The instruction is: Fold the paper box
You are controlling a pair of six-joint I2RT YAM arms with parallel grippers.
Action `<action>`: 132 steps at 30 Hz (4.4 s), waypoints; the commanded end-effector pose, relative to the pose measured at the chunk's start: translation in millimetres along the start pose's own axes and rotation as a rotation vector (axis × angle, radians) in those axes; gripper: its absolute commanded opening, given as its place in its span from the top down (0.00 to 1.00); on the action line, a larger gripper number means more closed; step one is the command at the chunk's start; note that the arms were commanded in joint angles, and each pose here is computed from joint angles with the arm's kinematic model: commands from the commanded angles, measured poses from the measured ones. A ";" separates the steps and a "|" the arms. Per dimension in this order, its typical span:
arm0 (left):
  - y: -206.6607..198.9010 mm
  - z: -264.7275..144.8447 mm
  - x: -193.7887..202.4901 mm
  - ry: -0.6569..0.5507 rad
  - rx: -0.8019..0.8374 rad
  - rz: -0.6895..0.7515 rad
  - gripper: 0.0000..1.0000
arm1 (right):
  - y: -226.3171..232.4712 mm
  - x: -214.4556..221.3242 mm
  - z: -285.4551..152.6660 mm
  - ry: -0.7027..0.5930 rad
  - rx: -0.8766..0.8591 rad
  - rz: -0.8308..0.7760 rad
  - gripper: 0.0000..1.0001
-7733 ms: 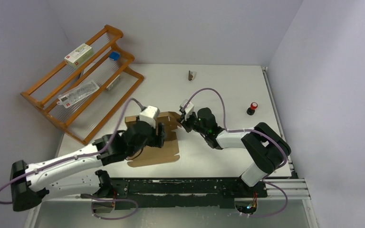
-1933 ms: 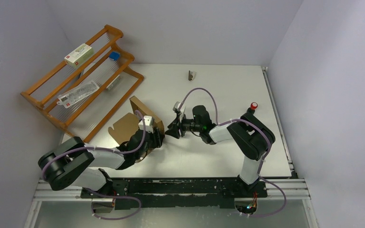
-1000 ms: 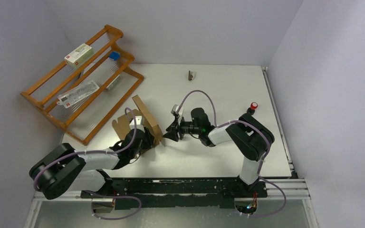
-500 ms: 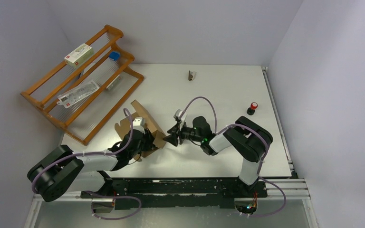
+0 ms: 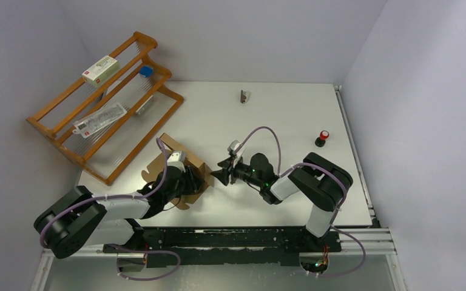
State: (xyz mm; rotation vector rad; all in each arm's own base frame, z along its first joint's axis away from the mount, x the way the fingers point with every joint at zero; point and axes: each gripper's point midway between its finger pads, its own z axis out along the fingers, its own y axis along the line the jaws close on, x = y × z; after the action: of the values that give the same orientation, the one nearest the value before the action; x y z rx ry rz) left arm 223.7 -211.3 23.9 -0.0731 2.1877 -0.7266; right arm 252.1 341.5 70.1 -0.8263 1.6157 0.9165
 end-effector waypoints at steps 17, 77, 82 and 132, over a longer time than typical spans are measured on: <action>-1.8 0.1 11.0 0.061 0.000 -0.006 0.63 | 25.7 -20.0 -1.3 -0.082 -0.122 0.026 0.43; 47.6 -49.2 -6.2 0.010 -0.361 -0.044 0.62 | 55.0 -3.2 8.9 -0.017 -0.145 -0.006 0.42; 41.0 -44.1 -0.3 0.036 -0.319 -0.042 0.62 | 52.6 -11.0 22.8 -0.045 -0.133 -0.023 0.42; 41.3 -50.9 18.0 0.144 -0.329 -0.078 0.44 | 55.4 -16.0 32.2 -0.063 -0.114 -0.050 0.39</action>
State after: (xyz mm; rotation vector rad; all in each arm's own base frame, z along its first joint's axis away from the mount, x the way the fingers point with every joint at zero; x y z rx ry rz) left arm 184.5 -130.7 21.3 -0.3489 2.4033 -0.2612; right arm 218.0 393.5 68.0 -0.9321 1.5617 1.0003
